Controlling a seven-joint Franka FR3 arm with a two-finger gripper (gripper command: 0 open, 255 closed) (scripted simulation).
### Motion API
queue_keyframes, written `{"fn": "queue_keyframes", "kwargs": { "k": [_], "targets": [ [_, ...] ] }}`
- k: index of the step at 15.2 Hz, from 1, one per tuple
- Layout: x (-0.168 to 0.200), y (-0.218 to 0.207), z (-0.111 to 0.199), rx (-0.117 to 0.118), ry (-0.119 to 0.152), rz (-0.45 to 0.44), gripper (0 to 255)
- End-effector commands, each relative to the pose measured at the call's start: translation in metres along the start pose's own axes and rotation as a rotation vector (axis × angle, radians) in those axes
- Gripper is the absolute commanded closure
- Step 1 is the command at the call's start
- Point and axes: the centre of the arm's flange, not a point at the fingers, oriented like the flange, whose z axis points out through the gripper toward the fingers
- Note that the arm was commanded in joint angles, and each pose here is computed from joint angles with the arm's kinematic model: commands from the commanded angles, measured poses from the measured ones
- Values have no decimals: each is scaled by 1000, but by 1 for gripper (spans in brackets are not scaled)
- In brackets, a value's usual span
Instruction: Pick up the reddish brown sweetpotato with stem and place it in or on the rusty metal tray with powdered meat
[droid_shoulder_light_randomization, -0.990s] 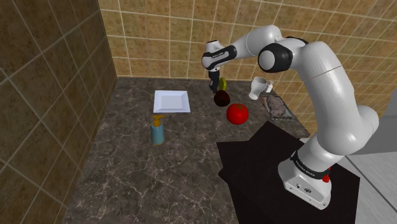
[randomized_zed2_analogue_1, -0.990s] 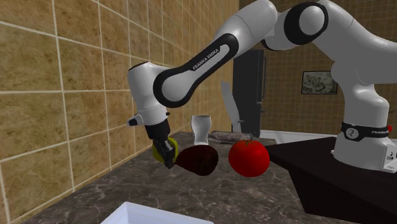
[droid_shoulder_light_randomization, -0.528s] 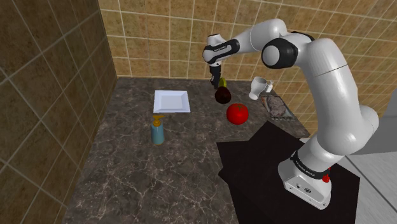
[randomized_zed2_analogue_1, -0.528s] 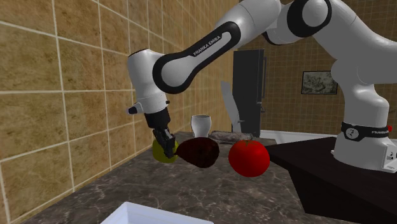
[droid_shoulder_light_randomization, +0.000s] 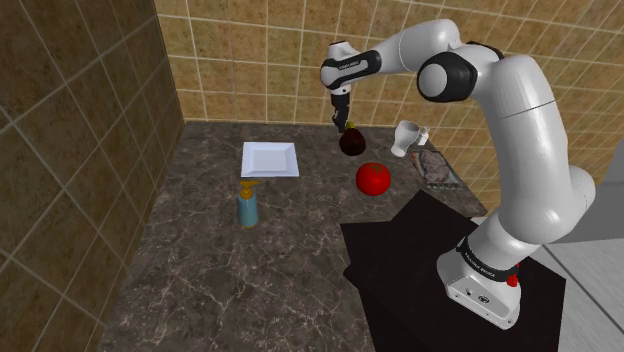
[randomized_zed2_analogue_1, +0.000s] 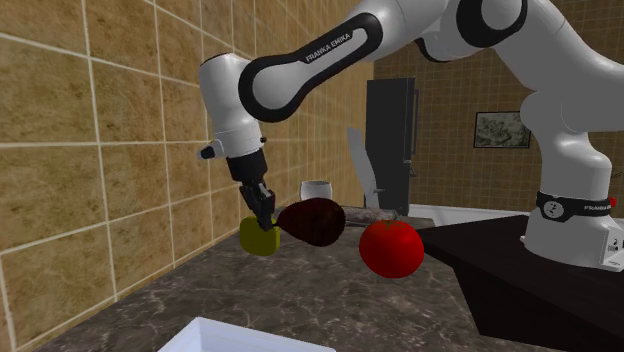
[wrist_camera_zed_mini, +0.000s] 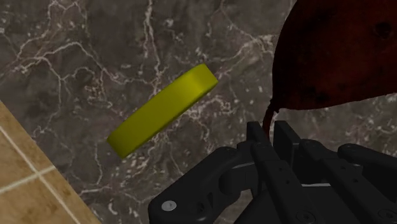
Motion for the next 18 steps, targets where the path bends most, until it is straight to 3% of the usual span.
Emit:
{"fn": "queue_keyframes", "kwargs": {
  "k": [1, 6, 18],
  "targets": [
    [-2, 1, -11, 0, 0, 0, 255],
    [-8, 1, -33, 0, 0, 0, 255],
    [-141, 73, 14, 0, 0, 0, 255]
  ]
}}
